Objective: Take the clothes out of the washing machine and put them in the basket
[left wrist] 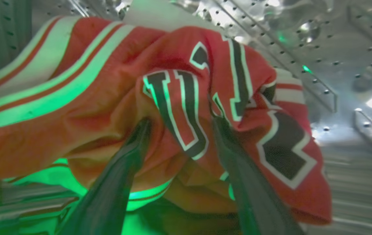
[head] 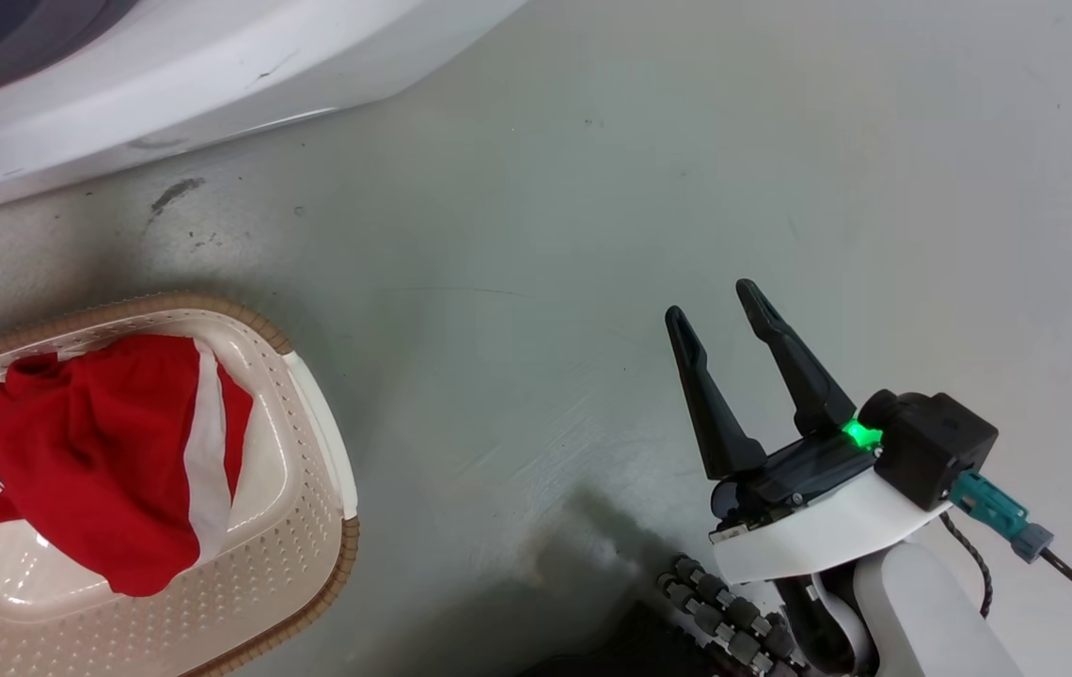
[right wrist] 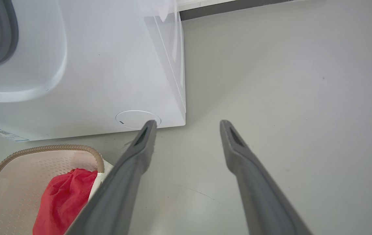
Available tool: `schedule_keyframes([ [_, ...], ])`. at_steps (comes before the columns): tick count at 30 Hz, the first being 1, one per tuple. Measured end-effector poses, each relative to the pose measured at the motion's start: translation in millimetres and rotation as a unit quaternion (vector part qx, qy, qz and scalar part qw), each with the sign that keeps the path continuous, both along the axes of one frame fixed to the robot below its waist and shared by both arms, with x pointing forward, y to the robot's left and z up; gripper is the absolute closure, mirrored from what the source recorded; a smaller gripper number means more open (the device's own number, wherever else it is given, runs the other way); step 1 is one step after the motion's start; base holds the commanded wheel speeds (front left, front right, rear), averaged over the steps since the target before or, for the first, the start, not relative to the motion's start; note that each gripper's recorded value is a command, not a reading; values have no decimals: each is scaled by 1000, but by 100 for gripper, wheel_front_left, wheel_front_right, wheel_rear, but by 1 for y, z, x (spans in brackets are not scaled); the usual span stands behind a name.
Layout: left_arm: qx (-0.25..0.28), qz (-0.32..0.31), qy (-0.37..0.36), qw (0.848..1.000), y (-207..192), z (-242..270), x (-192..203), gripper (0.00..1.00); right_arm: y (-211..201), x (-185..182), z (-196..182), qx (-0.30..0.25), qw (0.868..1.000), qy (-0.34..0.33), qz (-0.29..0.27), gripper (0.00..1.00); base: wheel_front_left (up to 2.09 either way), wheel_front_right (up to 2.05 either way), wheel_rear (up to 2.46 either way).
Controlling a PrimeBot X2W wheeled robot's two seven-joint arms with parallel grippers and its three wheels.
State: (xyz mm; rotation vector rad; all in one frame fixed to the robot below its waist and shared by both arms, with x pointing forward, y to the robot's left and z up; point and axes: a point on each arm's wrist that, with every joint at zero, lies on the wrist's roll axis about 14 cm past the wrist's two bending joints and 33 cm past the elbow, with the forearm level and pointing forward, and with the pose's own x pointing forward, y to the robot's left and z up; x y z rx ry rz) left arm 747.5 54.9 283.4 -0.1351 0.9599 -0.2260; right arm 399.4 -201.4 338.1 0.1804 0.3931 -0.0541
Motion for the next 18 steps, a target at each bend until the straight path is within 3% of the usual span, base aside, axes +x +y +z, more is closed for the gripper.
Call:
schedule_keyframes([
  [2, 8, 2, 13, 1000, 1, -2, -2, 100, 1, 0, 0, 2, 1000, 0, 0, 0, 0, 0, 0],
  [6, 18, 16, -8, 1000, 7, 7, 5, 100, 2, 0, 4, 7, 1000, -4, -1, 0, 0, 0, 0],
  [11, 27, 25, -95, 995, 12, 29, 19, 100, 0, 0, 9, 5, 1000, -10, -4, 0, 0, 0, 0],
  [18, 19, 38, -237, 971, 21, 67, 21, 100, -5, 7, 27, -5, 999, -39, -4, 0, 0, 0, 0],
])
